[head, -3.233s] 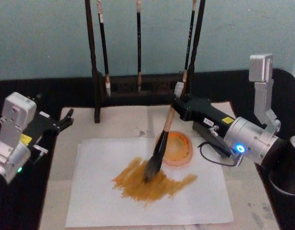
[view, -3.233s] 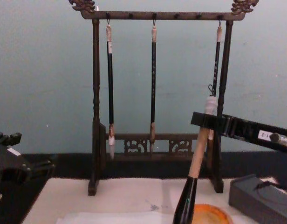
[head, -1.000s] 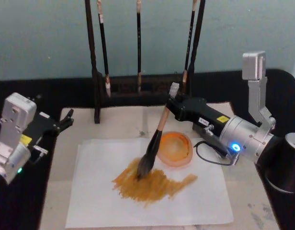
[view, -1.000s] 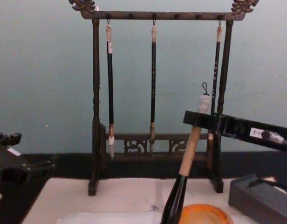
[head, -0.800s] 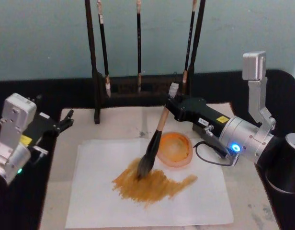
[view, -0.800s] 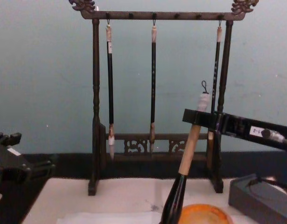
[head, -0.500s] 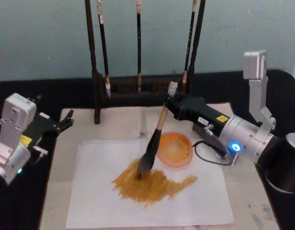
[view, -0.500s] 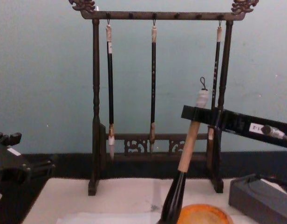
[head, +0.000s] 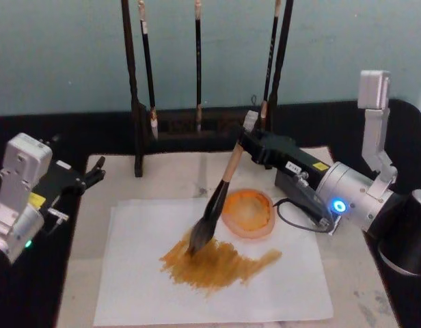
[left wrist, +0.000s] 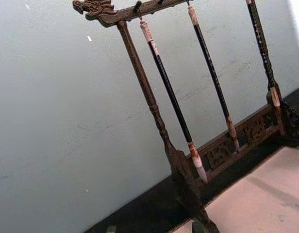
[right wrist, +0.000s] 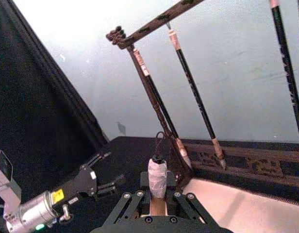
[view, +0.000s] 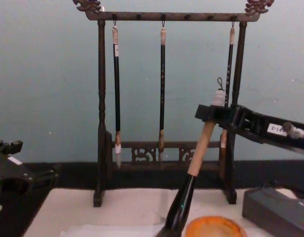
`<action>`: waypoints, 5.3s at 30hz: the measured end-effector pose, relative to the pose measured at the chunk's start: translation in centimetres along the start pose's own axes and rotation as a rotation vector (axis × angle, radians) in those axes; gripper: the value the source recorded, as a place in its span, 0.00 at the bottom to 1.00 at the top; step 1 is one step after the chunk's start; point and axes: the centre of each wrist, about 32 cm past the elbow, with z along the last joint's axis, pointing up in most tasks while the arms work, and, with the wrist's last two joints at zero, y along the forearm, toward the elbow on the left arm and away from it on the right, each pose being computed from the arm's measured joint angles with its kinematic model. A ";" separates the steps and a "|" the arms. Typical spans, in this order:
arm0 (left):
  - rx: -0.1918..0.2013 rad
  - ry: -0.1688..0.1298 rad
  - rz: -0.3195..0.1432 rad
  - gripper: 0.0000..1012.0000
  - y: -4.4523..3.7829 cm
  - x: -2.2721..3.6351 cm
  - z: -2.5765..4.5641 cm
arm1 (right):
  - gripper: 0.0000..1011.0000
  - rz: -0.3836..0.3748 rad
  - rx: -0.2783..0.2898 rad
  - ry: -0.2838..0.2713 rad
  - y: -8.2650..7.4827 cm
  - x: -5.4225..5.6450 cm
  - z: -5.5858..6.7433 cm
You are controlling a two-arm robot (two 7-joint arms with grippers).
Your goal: Pick up the brush from the inkstone, write on the paper, then place the brush back to its original position.
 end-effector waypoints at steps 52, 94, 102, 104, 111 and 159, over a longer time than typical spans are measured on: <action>0.000 0.000 0.000 1.00 0.00 0.00 0.00 | 0.18 -0.229 0.246 0.341 -4.4 5.7 0.7; 0.000 0.000 0.000 1.00 0.00 0.00 0.00 | 0.18 -0.361 0.261 0.753 -4.3 10.8 -4.0; 0.000 0.000 0.000 1.00 0.00 0.00 0.00 | 0.18 -0.364 0.246 0.724 -4.0 10.9 -3.8; 0.000 0.000 0.000 1.00 0.00 0.00 0.00 | 0.18 -0.365 0.240 0.709 -3.9 10.9 -3.7; 0.000 0.000 0.000 1.00 0.00 0.00 0.00 | 0.18 -0.363 0.225 0.671 -3.8 10.8 -3.4; 0.000 0.000 0.000 1.00 0.00 0.00 0.00 | 0.18 -0.348 0.185 0.658 -5.1 9.5 -2.7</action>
